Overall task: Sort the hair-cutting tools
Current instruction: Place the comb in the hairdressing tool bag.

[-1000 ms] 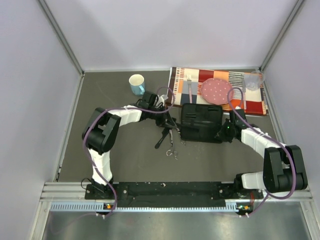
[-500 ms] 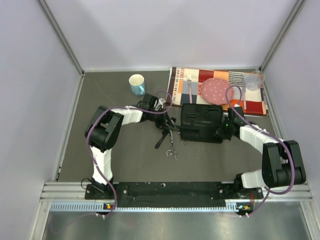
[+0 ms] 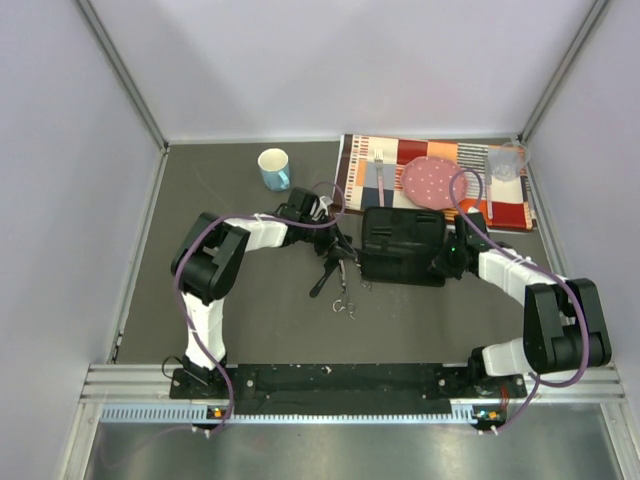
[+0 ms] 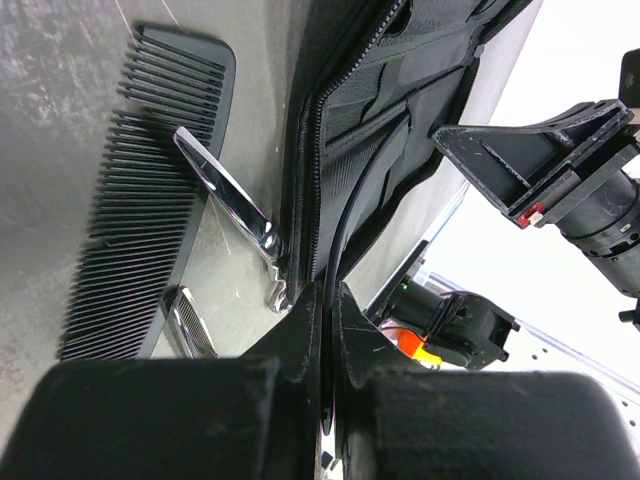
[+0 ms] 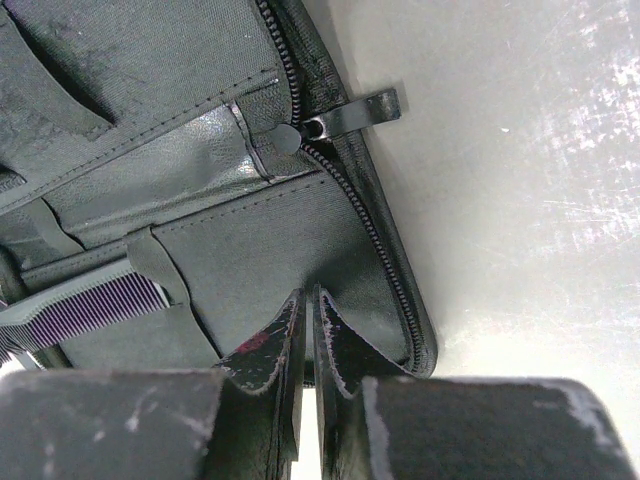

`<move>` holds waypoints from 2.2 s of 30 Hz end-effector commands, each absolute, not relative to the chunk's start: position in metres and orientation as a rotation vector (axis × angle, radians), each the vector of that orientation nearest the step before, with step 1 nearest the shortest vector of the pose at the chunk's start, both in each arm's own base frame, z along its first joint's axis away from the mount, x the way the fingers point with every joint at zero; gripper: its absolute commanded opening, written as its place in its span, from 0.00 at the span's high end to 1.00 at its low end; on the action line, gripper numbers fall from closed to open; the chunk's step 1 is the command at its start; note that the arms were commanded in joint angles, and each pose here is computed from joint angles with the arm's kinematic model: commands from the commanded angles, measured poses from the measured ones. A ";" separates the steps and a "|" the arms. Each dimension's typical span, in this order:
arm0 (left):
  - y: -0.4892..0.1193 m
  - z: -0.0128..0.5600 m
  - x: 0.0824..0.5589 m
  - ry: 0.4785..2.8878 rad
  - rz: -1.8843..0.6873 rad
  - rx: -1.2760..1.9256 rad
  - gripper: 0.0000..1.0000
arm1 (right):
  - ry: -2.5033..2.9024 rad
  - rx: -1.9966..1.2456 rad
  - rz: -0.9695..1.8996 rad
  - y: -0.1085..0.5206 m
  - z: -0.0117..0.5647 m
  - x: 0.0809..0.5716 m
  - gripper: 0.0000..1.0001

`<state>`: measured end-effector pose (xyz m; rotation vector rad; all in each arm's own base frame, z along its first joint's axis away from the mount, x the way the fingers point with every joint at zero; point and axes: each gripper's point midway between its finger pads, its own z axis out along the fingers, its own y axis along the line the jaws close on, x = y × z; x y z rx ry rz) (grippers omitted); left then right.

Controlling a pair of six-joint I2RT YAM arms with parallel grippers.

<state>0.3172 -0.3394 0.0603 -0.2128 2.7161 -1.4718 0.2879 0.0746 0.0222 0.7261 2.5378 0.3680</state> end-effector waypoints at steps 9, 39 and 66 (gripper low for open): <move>-0.314 0.040 0.328 2.715 -1.149 -0.135 1.00 | 2.590 0.728 0.227 0.063 -0.003 0.277 0.94; -0.329 0.031 0.283 2.785 -1.252 0.064 1.00 | 2.584 0.729 0.252 0.066 -0.002 0.277 0.94; -0.354 0.034 0.293 2.694 -1.379 -0.162 1.00 | 2.568 0.732 0.275 0.068 -0.001 0.279 0.94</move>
